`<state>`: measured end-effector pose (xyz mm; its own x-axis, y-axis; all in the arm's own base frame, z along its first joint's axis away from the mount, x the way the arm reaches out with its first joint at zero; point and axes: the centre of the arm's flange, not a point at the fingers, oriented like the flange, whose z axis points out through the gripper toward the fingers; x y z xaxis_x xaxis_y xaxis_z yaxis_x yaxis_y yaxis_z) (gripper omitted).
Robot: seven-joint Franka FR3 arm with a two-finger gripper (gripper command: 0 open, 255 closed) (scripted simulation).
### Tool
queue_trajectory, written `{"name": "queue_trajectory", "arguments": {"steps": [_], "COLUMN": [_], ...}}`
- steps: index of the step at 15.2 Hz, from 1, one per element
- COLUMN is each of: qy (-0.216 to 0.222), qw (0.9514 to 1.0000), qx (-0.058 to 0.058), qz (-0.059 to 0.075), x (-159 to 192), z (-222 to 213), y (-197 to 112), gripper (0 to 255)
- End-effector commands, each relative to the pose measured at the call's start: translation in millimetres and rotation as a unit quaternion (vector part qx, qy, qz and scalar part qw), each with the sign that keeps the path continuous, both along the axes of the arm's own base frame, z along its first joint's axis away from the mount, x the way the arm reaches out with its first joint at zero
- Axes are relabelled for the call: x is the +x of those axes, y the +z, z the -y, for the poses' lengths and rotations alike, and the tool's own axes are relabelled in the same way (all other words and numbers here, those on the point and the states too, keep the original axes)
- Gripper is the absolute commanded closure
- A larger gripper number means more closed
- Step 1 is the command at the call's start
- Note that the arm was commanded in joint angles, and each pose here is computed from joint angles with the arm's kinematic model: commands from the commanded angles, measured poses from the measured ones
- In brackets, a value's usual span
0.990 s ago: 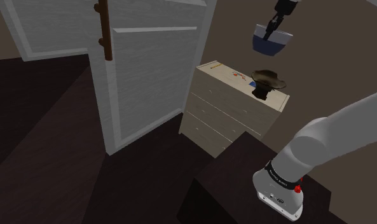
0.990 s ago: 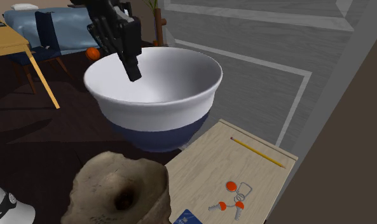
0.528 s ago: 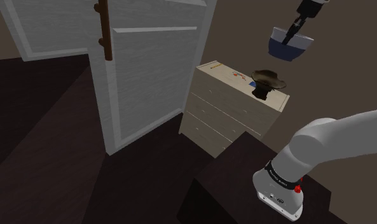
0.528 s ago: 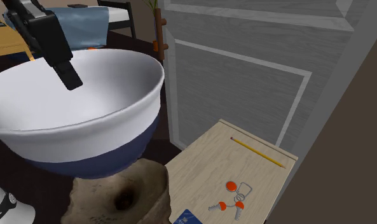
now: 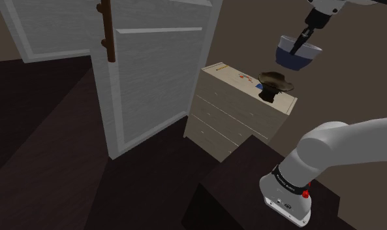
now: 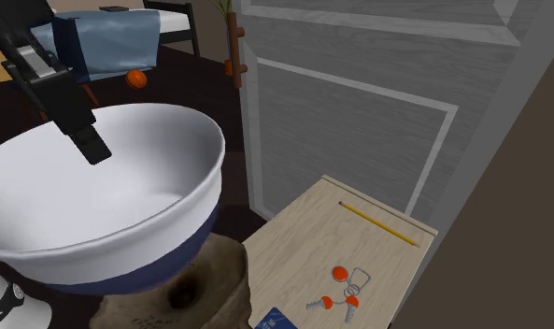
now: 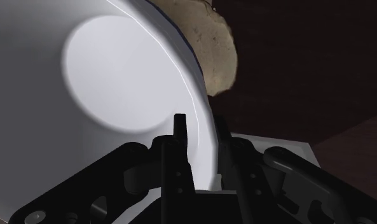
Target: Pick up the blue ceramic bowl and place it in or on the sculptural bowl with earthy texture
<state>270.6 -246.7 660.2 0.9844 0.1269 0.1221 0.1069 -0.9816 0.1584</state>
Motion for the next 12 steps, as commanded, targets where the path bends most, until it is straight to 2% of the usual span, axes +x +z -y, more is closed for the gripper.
{"name": "queue_trajectory", "arguments": {"steps": [1,12], "qy": [0.000,0.000], "qw": [1.0000,1.0000], "qx": [0.000,0.000], "qz": [0.001,0.001], "x": [0,0], "z": [0,0], "y": [-10,-65], "gripper": [255,255]}}
